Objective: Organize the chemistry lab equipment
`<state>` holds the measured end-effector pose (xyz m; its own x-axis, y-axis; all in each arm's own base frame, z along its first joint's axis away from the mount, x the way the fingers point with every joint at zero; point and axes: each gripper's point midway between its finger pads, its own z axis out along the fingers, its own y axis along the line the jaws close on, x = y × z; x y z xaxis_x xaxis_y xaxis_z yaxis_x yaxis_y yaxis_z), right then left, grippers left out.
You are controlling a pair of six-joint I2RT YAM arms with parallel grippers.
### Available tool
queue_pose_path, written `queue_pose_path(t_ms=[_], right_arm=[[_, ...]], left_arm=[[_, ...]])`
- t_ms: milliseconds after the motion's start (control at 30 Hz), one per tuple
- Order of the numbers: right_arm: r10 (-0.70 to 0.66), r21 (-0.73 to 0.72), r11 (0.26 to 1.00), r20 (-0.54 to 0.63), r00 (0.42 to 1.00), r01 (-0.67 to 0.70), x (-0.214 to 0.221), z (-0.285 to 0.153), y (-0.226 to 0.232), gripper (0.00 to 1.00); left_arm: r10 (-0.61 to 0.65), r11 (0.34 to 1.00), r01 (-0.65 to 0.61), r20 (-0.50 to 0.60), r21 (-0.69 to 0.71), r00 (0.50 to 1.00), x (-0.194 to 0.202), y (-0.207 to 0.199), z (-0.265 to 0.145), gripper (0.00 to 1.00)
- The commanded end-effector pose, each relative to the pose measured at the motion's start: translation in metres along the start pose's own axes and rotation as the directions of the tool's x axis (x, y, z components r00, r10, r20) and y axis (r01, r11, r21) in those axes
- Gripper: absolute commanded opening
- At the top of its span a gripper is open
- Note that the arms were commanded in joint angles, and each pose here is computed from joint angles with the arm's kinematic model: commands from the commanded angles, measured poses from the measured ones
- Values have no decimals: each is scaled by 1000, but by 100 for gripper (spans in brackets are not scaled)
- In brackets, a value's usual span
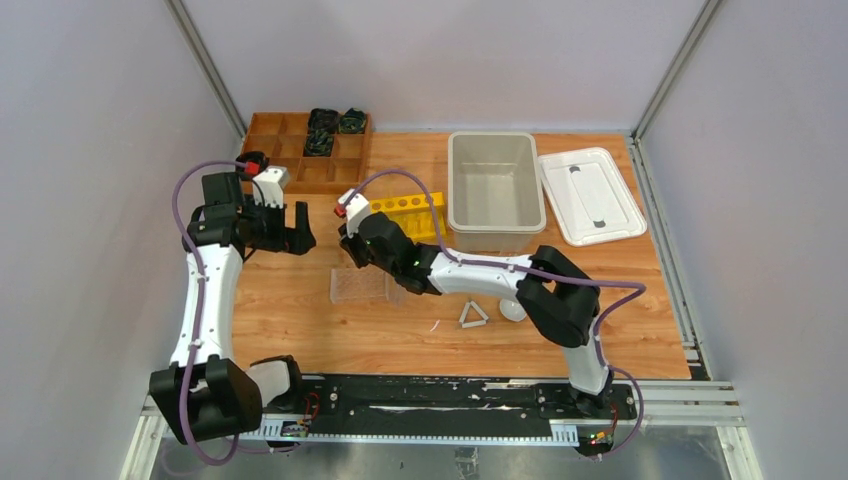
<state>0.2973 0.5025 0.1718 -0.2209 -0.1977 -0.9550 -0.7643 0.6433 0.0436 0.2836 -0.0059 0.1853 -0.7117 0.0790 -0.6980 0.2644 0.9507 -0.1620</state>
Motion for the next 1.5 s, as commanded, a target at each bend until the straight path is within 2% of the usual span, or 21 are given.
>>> queue_pose_path(t_ms=[0, 333, 1467], right_arm=[[-63, -24, 998, 91, 994, 65, -9, 17, 18, 0], [-70, -54, 996, 66, 995, 74, 13, 27, 31, 0], [-64, -69, 996, -33, 997, 62, 53, 26, 33, 0]], left_arm=[[-2, 1000, 3, 28, -21, 1000, -7, 8, 4, 100], [-56, 998, 56, -10, -21, 998, 5, 23, 20, 100], [-55, 998, 54, -20, -41, 998, 16, 29, 24, 100]])
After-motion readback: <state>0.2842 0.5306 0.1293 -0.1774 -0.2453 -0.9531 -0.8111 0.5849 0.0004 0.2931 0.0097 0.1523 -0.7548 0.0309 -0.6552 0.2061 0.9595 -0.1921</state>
